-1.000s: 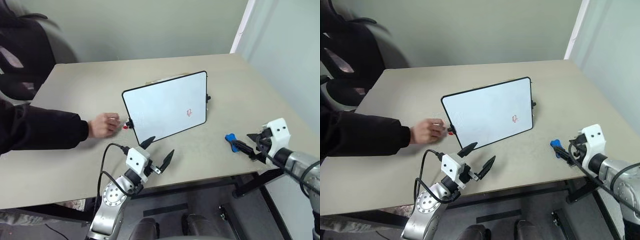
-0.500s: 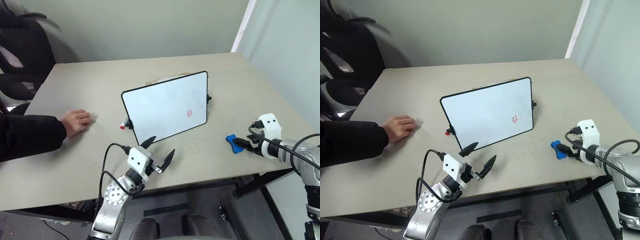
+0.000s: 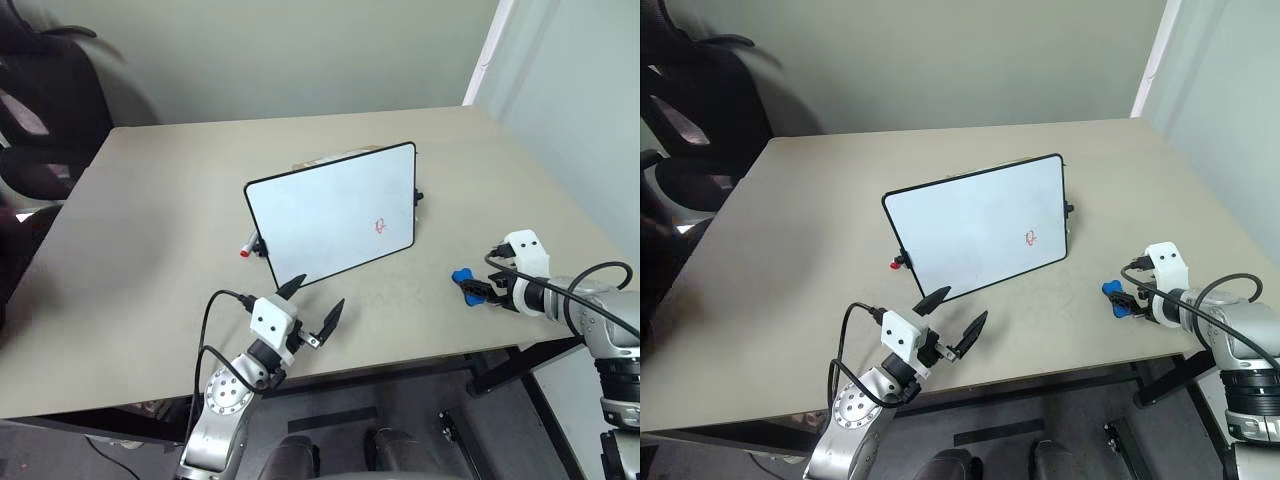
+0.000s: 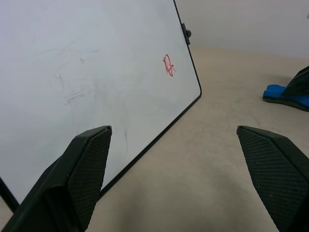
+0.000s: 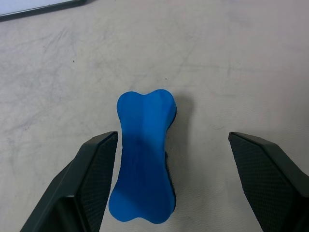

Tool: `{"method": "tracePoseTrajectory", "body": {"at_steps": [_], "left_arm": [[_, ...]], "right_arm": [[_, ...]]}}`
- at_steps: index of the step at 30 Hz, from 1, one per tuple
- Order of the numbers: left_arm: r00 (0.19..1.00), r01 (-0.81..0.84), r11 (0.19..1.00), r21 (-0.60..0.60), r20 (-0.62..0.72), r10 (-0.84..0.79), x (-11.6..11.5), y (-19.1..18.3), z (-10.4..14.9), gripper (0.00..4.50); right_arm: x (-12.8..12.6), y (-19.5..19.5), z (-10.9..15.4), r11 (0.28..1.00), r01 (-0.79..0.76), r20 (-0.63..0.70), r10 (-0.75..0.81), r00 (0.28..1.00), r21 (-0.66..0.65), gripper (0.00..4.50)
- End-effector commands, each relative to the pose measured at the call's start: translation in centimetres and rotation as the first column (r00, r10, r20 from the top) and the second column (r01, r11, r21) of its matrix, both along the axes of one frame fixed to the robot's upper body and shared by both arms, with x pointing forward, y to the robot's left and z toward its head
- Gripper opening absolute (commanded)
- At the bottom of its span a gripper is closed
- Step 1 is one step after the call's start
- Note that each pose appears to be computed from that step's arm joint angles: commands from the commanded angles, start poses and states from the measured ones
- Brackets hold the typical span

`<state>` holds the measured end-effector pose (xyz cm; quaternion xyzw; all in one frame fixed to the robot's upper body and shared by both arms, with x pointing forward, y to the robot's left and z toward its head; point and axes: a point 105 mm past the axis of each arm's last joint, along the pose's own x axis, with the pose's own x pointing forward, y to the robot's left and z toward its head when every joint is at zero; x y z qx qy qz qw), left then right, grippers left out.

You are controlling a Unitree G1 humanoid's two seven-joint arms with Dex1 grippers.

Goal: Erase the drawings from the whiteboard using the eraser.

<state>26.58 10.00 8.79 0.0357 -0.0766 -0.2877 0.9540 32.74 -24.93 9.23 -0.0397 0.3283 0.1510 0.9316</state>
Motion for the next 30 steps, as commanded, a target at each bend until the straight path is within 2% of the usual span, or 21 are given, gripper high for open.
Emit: {"method": "tracePoseTrajectory", "body": {"at_steps": [1, 17, 20, 23, 30], "left_arm": [[0.998, -0.006, 1.000, -0.018, 0.064, 0.007, -0.08, -0.02, 1.55, 4.50], [0.998, -0.014, 1.000, -0.024, 0.067, 0.016, -0.41, 0.03, 1.73, 4.50], [0.998, -0.013, 1.000, -0.025, 0.065, 0.014, -0.46, -0.02, 1.71, 4.50], [0.998, -0.010, 1.000, -0.027, 0.065, 0.012, -0.52, -0.10, 1.71, 4.50], [0.998, -0.010, 1.000, -0.028, 0.065, 0.012, -0.52, -0.14, 1.73, 4.50]], "right_arm": [[0.70, 0.33, 1.32, 1.000, -0.020, 0.052, 0.020, 0.998, -0.002, 3.90], [0.71, 0.75, 0.83, 0.998, -0.049, 0.025, 0.050, 0.998, -0.030, 3.90], [0.72, 0.67, 0.76, 0.998, -0.049, 0.020, 0.050, 0.999, -0.033, 3.26], [0.69, 0.73, 0.77, 0.998, -0.052, 0.019, 0.052, 0.998, -0.035, 2.26], [0.10, 1.15, 0.74, 0.996, -0.083, 0.012, 0.084, 0.996, -0.044, 2.26]]}}
